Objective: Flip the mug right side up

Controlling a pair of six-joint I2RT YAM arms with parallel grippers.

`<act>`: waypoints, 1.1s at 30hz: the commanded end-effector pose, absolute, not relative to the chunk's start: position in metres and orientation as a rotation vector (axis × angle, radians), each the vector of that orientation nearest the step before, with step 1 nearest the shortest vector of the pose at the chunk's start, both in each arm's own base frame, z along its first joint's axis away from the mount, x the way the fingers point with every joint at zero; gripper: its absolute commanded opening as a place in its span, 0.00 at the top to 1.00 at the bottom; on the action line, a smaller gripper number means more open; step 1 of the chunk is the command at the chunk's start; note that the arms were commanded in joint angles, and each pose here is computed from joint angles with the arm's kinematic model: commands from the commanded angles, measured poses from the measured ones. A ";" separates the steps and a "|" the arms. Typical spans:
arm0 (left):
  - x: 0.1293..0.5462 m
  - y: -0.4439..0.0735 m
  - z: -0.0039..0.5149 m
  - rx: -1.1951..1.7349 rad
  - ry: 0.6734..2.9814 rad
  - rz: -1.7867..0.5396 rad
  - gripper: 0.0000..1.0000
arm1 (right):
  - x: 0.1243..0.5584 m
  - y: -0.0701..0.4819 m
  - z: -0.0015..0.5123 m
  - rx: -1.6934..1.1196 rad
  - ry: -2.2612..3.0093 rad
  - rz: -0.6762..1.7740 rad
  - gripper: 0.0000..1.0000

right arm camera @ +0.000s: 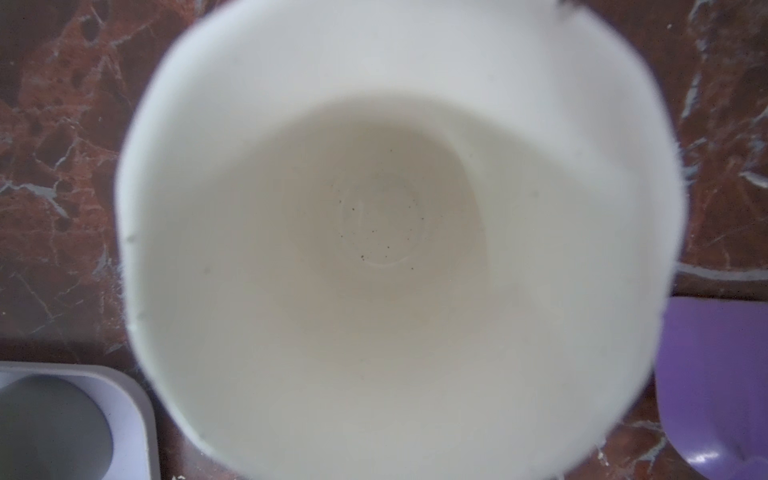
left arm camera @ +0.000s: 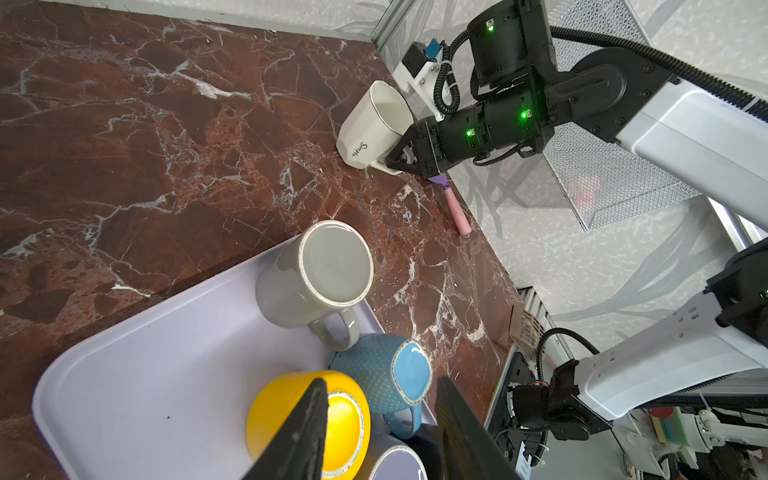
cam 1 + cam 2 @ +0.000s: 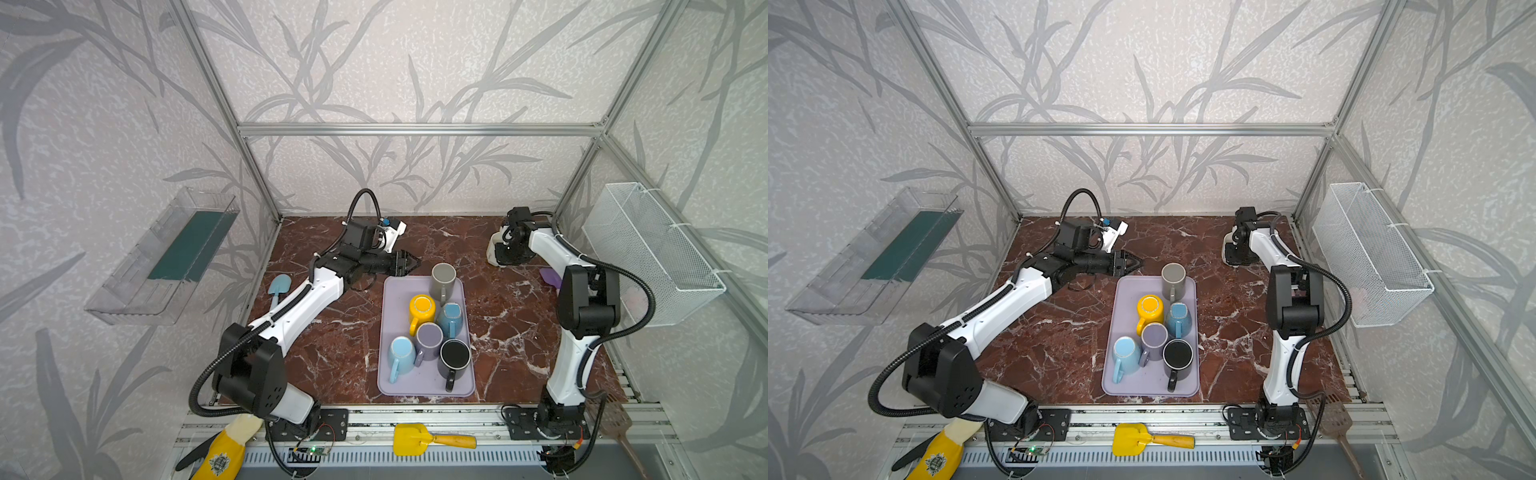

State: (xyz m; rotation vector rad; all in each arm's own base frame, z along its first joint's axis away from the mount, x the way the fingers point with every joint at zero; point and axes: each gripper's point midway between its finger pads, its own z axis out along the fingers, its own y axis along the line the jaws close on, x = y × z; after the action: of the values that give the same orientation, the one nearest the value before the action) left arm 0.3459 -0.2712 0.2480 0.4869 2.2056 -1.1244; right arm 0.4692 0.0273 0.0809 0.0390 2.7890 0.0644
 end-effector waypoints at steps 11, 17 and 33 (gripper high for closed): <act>0.346 -0.272 0.252 0.521 2.205 -1.076 0.44 | 0.453 0.028 0.084 0.060 2.830 0.066 0.82; 0.346 -0.269 0.247 0.511 2.221 -1.049 0.43 | 0.450 0.028 0.085 0.062 2.836 0.070 0.72; 0.327 -0.239 0.211 0.452 2.407 -0.803 0.43 | 0.427 0.028 0.128 0.040 2.769 -0.042 0.58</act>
State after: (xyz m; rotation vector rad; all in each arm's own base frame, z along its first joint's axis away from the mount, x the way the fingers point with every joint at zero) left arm 0.3387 -0.2544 0.2172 0.4570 2.3504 -0.9172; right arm 0.4402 0.0266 0.1022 0.0579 2.8022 0.0238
